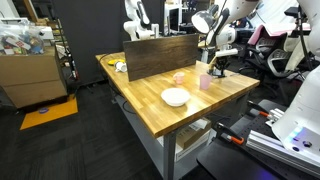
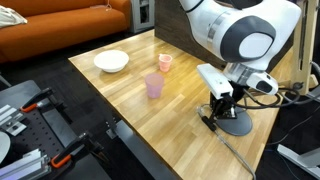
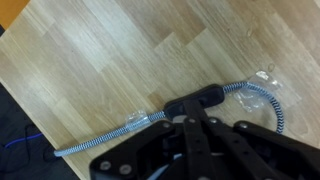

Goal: Flip the switch of the desk lamp. Pick up the light pink cup from the table and pour some of its water in the white dish.

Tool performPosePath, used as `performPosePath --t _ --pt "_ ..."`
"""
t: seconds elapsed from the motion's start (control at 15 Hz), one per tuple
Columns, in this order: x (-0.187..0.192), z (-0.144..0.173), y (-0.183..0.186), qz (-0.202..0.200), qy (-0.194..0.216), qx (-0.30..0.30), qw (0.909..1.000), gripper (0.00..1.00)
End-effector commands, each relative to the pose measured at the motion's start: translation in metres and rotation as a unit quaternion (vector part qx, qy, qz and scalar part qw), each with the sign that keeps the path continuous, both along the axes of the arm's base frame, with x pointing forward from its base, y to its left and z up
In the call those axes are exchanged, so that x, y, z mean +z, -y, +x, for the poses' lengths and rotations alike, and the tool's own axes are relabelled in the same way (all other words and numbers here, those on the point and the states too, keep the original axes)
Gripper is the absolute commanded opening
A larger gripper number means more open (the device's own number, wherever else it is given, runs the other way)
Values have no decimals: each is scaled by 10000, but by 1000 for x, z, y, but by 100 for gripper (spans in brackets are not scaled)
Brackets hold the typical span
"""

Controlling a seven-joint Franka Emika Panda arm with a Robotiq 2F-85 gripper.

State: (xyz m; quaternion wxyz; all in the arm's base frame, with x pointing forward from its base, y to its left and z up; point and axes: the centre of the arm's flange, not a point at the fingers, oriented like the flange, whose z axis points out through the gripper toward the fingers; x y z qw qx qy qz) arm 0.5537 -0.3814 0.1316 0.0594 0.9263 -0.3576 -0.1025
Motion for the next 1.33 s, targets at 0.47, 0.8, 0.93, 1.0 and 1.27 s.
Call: performPosePath --t 0.47,0.8,0.93,1.0,1.27 --pt "16 -4 -2 34 122 28 9999 0" --pt "10 -7 -10 91 59 53 9999 0" --pt "9 -11 -10 99 39 34 9999 0" --pt "8 -12 -9 93 30 28 9999 0" --pt "7 -14 -7 82 25 17 10000 0"
